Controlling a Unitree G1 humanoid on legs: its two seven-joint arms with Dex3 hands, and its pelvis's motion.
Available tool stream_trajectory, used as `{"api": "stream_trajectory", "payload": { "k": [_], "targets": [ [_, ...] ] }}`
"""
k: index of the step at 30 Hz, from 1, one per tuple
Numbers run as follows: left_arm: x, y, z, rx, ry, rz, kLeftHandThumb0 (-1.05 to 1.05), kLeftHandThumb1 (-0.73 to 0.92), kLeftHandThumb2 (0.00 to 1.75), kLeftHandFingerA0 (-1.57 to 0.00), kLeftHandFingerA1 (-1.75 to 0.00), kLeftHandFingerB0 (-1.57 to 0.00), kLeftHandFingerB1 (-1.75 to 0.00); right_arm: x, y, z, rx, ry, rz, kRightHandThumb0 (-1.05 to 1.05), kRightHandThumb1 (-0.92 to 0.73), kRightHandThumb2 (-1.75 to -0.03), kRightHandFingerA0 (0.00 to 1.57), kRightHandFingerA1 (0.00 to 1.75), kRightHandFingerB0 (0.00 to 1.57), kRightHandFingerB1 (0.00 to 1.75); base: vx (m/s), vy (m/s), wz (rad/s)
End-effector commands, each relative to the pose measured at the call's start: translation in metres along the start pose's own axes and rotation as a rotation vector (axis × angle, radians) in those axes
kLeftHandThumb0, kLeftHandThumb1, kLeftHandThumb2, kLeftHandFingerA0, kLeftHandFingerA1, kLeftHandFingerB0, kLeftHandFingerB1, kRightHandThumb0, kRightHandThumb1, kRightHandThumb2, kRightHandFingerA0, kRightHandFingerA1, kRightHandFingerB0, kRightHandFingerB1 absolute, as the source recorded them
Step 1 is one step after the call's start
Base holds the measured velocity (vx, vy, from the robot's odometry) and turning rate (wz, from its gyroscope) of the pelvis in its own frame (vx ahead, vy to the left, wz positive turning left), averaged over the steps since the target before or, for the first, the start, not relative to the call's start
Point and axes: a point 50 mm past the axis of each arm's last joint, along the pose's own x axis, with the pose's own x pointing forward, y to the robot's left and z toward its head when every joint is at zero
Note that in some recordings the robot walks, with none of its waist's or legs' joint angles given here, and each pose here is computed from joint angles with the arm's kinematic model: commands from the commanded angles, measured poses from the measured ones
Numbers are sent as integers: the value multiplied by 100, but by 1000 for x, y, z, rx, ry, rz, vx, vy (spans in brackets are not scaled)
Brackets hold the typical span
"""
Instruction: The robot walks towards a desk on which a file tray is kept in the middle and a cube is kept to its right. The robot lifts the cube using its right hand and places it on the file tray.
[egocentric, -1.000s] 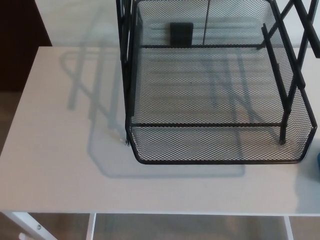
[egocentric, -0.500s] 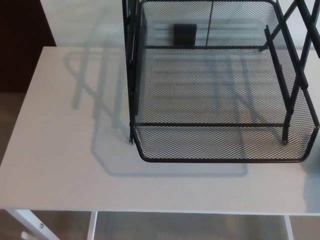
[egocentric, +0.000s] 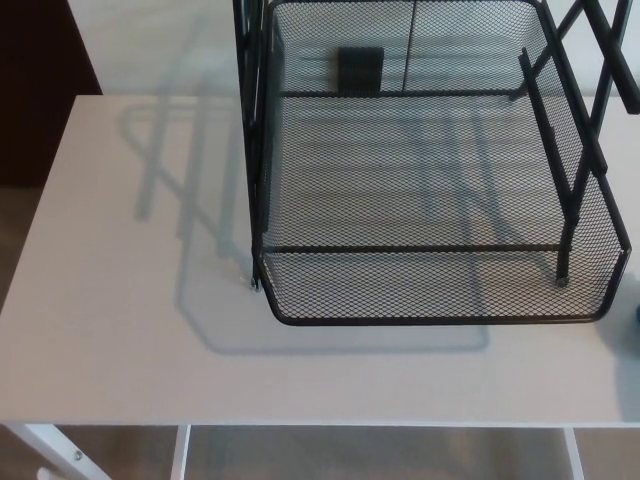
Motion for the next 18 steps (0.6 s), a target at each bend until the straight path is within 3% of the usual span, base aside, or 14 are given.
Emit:
{"api": "stream_trajectory", "payload": {
  "k": [1, 3, 7, 11, 14, 18],
  "targets": [
    [-4, 12, 4, 68, -5, 61, -50, 31, 107, -63, -89, -42, -77, -23, 15, 0, 60, -106, -343, -8, -69, -77, 95, 137, 94, 84, 0, 0, 0],
    [-3, 13, 7, 84, -5, 57, -45, 30, 106, -62, -86, -41, -75, -27, -5, -6, 69, -124, -393, -7, -68, -79, 95, 143, 96, 80, 0, 0, 0],
    [-3, 13, 7, 94, 4, 60, -46, 29, 105, -59, -84, -42, -75, -32, -30, -15, 90, -123, -481, -6, -69, -78, 98, 136, 95, 75, 0, 0, 0],
    [-3, 13, 5, 71, 6, 64, -48, 30, 105, -62, -88, -41, -77, -37, -72, -26, 116, -64, -631, -6, -65, -78, 99, 141, 96, 75, 0, 0, 0],
    [-4, 13, 4, 57, 0, 58, -49, 31, 107, -63, -90, -41, -78, -45, -116, -27, 164, -81, -750, -2, -57, -91, 101, 148, 97, 76, 0, 0, 0],
    [-3, 11, 4, 51, -2, 57, -50, 31, 108, -62, -89, -42, -78, -57, -176, -6, 234, -157, -951, -2, -57, -87, 96, 150, 95, 80, 0, 0, 0]
  ]
}}
